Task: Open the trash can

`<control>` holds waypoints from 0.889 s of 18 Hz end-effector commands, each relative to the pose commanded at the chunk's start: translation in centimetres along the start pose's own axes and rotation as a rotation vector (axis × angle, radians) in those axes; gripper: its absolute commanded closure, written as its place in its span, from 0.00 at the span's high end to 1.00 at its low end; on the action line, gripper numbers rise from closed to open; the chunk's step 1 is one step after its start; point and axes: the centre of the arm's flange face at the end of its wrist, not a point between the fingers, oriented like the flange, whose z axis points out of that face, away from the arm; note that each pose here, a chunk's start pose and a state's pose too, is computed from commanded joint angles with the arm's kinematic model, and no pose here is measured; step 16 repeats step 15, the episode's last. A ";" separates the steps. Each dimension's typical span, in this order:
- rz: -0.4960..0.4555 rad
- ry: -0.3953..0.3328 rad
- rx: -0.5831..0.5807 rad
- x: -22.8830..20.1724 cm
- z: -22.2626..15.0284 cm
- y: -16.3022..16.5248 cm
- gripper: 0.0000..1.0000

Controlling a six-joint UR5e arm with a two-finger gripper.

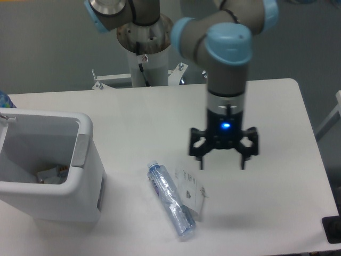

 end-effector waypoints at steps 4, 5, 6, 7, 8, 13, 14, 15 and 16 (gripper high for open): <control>0.119 -0.009 -0.033 -0.7 0.9 0.7 1.00; 0.149 -0.017 -0.058 -0.9 1.5 1.1 1.00; 0.194 -0.029 -0.073 -0.8 1.6 1.2 1.00; 0.238 -0.027 -0.081 -0.7 1.8 1.3 1.00; 0.272 -0.019 -0.087 -0.6 2.1 1.5 1.00; 0.356 -0.014 -0.132 -0.3 3.2 2.7 1.00; 0.358 -0.016 -0.138 -0.2 3.3 2.8 1.00; 0.358 -0.019 -0.136 -0.2 3.1 2.8 1.00; 0.358 -0.019 -0.136 -0.2 3.1 2.8 1.00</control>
